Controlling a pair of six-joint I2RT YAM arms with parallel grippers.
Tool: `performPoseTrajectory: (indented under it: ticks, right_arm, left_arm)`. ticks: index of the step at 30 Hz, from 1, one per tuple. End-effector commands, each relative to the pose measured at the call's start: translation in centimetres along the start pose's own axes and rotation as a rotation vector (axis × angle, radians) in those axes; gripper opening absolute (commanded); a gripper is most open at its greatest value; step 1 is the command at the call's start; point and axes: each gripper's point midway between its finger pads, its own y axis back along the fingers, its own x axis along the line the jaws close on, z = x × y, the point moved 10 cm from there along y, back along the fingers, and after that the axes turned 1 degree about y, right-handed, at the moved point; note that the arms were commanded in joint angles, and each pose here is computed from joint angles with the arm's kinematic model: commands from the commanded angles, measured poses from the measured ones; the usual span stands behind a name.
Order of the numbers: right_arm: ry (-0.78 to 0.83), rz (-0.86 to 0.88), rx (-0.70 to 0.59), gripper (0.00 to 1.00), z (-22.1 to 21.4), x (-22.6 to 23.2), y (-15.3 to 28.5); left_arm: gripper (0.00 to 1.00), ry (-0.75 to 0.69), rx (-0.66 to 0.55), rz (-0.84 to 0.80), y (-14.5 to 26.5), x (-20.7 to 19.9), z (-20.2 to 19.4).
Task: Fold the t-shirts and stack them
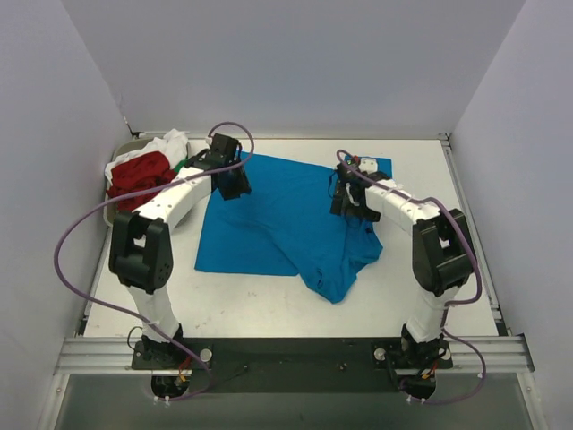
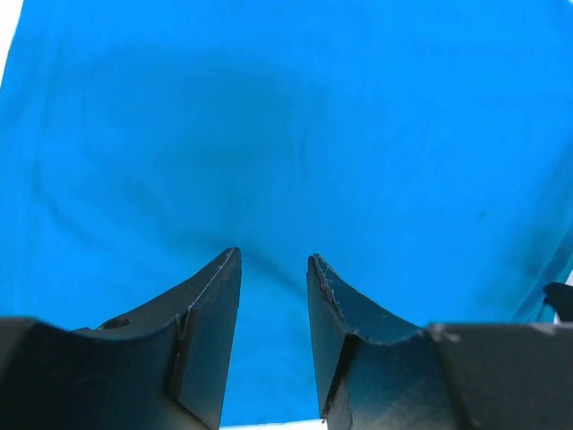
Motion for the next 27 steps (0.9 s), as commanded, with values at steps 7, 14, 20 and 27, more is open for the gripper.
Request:
performPoseTrajectory:
  ticks: [7, 14, 20, 27]
  right_arm:
    - [-0.014, 0.100, 0.086, 0.85, 4.8, 2.7, -3.4]
    - [-0.039, 0.081, 0.155, 0.85, 4.3, 2.7, -6.4]
    - [-0.053, 0.034, 0.208, 0.85, 3.8, 1.1, -8.1]
    - [-0.105, 0.028, 0.261, 0.85, 5.1, -0.8, -10.0]
  left_arm:
    - [0.44, 0.034, 0.142, 0.034, -7.1, 1.1, 3.1]
    - [0.44, 0.027, 0.187, 0.061, -10.2, 1.2, 3.3]
    - [0.43, 0.041, 0.216, 0.107, -11.7, 1.4, 3.7]
    - [0.43, 0.119, 0.211, 0.142, -13.5, 3.2, 6.4]
